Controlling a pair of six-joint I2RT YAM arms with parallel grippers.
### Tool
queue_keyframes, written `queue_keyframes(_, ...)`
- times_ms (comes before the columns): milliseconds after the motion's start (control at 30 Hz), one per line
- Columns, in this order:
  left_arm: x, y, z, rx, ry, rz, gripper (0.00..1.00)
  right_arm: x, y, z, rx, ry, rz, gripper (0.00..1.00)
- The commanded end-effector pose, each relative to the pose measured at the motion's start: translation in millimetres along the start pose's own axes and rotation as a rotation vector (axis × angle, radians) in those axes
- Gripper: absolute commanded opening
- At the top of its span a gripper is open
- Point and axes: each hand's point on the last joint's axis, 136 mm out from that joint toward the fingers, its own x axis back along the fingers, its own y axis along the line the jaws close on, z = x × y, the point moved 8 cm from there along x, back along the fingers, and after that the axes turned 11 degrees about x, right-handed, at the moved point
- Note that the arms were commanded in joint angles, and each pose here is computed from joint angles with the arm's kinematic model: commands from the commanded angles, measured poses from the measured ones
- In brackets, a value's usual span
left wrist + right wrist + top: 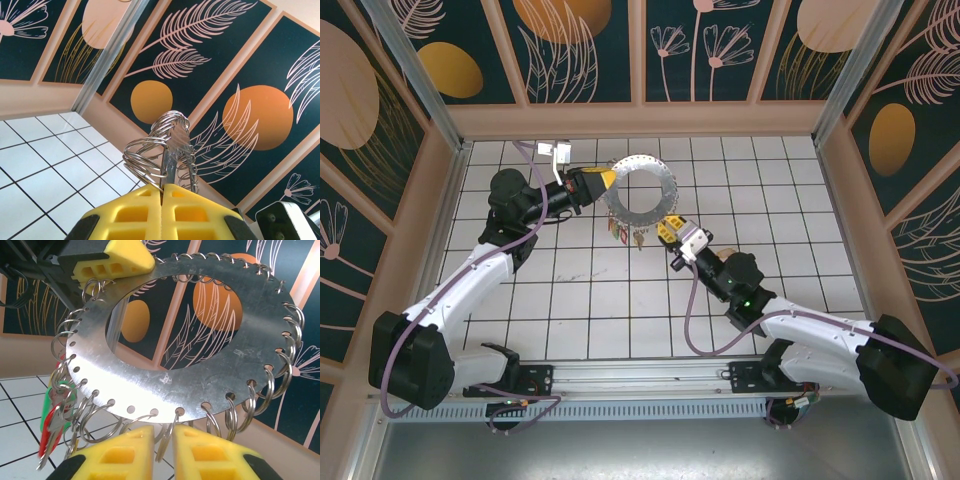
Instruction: Put the keys on the keyring
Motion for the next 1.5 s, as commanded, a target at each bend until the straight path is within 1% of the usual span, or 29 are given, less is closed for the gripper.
queue_keyframes(0,-2.6,-15.7,-11.6,-0.03,-0.028,0.047,0.0,3.5,-2.3,-2.9,0.001,-0.03,0.042,0.2)
queue_keyframes(67,-3.6,-14.8,-11.1,-0.027,-0.014,0.043,0.0,6.2,-1.8,-1.7,0.005,-0.03,0.039,0.21)
queue_keyframes(133,-7.7,-12.6,-12.2,-0.038,0.036,0.012,0.0,7.6,0.9,1.4,0.012,-0.01,0.012,0.22)
queue_keyframes(233,-13.7,-13.1,-13.2,-0.051,0.117,0.015,0.0,13.3,3.4,8.1,0.015,0.013,0.001,0.23)
queue_keyframes(400,-19.0,-11.4,-15.2,-0.071,0.185,-0.006,0.0,25.7,5.3,13.6,0.006,0.02,-0.008,0.25)
queue_keyframes(533,-25.7,-9.1,-15.5,-0.051,0.256,0.019,0.0,39.2,4.5,13.4,-0.01,-0.015,-0.001,0.26)
queue_keyframes(667,-29.0,-7.5,-16.5,-0.054,0.292,0.017,0.0,47.1,4.5,15.0,0.006,-0.017,-0.01,0.26)
queue_keyframes(1000,-32.4,-5.3,-17.9,-0.062,0.301,0.024,0.0,51.6,4.6,17.5,0.021,-0.02,-0.039,0.24)
queue_keyframes(1100,-31.6,-4.0,-20.5,-0.065,0.262,-0.006,0.0,51.0,4.0,18.0,0.02,-0.02,-0.04,0.23)
queue_keyframes(1167,-30.8,-4.8,-20.0,-0.058,0.244,0.009,0.0,50.4,3.6,18.4,0.019,-0.018,-0.038,0.23)
queue_keyframes(1433,-30.0,-2.4,-17.4,-0.047,0.234,0.012,0.0,47.3,-0.6,13.0,-0.008,-0.047,-0.036,0.22)
queue_keyframes(1467,-29.6,-3.3,-18.1,-0.048,0.229,0.016,0.0,45.9,1.5,11.1,-0.01,-0.062,-0.061,0.21)
